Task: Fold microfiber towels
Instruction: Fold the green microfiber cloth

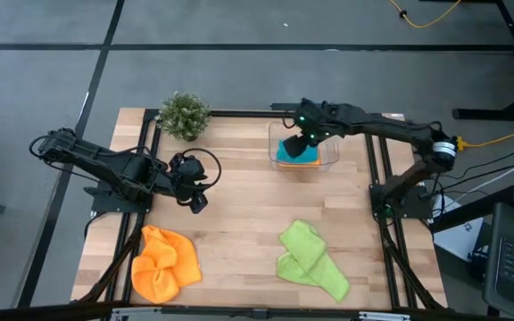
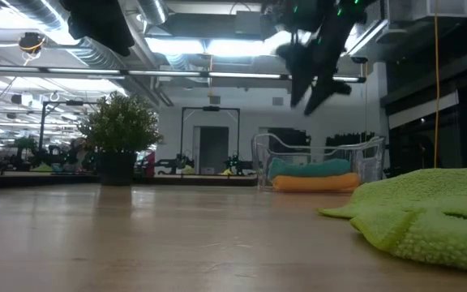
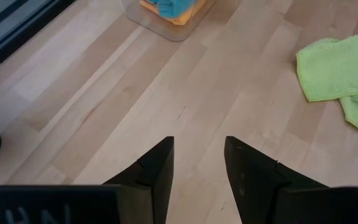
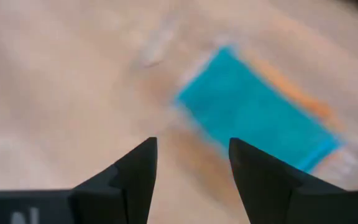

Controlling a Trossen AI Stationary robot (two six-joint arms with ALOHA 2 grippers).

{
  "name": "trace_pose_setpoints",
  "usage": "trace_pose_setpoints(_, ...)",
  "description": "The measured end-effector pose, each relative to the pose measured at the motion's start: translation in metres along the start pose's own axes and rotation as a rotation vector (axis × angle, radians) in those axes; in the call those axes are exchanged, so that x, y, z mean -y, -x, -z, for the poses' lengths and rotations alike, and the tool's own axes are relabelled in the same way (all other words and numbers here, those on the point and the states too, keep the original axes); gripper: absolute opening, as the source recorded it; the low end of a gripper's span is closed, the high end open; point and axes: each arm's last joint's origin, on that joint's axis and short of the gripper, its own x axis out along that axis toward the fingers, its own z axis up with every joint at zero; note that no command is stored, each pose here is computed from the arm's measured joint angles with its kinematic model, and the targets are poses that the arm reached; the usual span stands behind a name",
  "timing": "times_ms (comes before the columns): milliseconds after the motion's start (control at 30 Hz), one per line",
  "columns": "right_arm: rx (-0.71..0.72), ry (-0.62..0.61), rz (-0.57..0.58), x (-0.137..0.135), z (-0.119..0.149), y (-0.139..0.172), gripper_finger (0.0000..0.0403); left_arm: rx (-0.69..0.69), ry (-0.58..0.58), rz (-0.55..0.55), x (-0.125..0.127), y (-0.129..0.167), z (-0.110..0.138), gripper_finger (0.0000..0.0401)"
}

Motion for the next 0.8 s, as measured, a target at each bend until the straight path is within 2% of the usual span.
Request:
trace_pose_setpoints(100,-0.033,0.023,-0.146,-0.017,0.016,0.026,0.0202,0.004,0.009,0.004,0.0,0.0,0.0,0.0135)
trace_pose_setpoints(200,-0.026,0.101,-0.222,-0.036,0.039,0.049,0.0202,0.003,0.031,0.003,0.0,0.0,0.0,0.0135)
trace_pose_setpoints(367,0.024,0.242,-0.241,-0.062,0.072,0.072,0.0202,0.02,0.046,0.019,0.002,0.0,-0.002,0.0135)
trace_pose_setpoints(533,0.015,0.361,-0.265,-0.079,0.096,0.077,0.0202,0.031,0.054,0.028,0.003,0.0,-0.003,0.0135)
trace_pose_setpoints(667,-0.01,0.406,-0.295,-0.087,0.107,0.08,0.0202,0.04,0.055,0.02,0.003,0.0,-0.004,0.0135)
trace_pose_setpoints(800,-0.023,0.398,-0.306,-0.09,0.113,0.081,0.0202,0.04,0.054,0.019,0.003,0.0,-0.004,0.0135)
